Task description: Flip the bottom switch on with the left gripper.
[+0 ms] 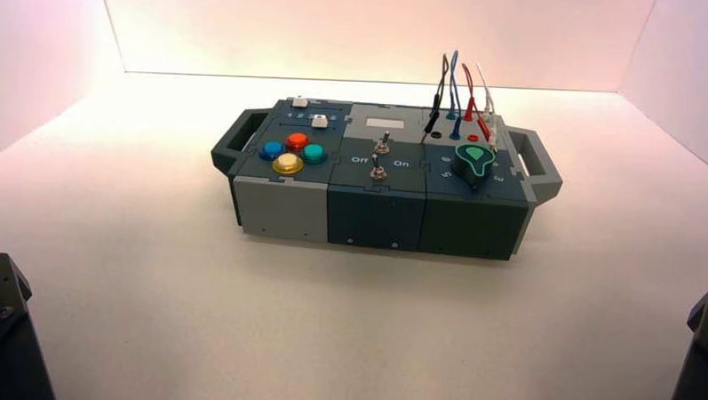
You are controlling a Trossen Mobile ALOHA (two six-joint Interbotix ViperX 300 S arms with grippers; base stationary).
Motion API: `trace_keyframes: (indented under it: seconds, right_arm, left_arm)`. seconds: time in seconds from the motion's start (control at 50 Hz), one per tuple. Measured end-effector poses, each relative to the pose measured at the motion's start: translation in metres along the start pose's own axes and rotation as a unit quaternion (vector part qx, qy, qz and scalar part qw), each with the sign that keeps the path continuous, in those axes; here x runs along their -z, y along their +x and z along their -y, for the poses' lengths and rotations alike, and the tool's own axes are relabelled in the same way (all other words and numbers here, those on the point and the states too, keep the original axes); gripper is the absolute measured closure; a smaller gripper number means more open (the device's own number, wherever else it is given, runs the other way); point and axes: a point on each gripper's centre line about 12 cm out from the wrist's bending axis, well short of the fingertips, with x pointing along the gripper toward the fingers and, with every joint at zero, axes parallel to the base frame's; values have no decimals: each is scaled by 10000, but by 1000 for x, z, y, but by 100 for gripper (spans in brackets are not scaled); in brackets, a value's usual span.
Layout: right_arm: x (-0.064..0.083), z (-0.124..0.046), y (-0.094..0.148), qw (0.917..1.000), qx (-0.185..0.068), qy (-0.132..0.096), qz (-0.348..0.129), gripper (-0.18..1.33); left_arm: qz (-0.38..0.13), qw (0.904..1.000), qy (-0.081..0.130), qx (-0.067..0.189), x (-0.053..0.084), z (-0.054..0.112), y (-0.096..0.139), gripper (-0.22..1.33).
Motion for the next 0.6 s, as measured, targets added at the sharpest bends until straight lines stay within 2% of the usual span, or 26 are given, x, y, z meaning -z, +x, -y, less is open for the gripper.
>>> trace_keyframes:
  seconds: [0.6]
  right_arm:
    - [2, 0, 2, 9999, -16, 50, -92, 129]
  left_arm:
    - [76, 10000, 9, -8, -3, 0, -2, 128]
